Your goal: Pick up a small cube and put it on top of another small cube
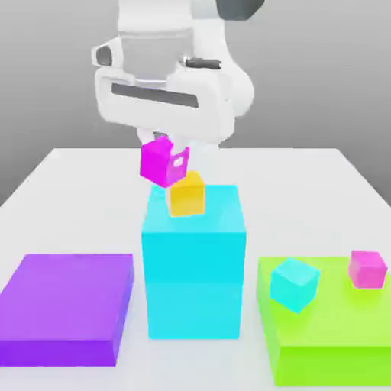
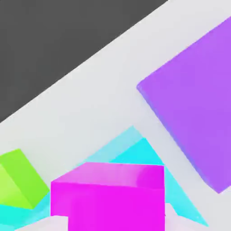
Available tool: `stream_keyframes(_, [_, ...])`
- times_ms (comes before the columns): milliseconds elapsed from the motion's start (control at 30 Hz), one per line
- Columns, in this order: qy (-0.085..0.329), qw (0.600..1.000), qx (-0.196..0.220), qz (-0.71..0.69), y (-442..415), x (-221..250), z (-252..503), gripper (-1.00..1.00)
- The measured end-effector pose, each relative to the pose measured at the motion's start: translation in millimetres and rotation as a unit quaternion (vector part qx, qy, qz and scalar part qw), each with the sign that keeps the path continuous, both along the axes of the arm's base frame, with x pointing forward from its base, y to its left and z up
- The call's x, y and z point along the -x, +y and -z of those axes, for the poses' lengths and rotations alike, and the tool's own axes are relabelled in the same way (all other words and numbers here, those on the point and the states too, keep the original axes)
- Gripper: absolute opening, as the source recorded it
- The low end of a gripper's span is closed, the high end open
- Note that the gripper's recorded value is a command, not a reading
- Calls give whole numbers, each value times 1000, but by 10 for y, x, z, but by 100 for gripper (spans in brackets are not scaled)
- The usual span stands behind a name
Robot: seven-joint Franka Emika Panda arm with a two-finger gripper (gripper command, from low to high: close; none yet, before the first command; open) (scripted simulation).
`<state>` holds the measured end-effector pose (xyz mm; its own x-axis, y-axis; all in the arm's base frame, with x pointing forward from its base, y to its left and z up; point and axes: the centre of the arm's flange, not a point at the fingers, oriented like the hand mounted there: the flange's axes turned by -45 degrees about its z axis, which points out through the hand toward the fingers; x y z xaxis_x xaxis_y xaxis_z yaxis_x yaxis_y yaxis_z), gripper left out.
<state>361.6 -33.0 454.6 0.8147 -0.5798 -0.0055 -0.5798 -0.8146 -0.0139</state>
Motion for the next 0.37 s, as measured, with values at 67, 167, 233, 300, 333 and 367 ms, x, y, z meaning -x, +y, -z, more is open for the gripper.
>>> stream_keyframes(67, [0, 1000, 2, -2, 74, 181, -80, -100])
stream_keyframes(167, [1, 1000, 4, -4, 141, 347, 15, -100])
stream_keyframes(233, [1, 1000, 4, -4, 149, 363, 271, -100])
stream_keyframes(300, [1, 1000, 5, -4, 150, 373, 410, 100])
stream_keyframes(333, [1, 1000, 5, -4, 150, 373, 410, 100])
stream_keyframes(367, [1, 1000, 5, -4, 150, 373, 410, 100])
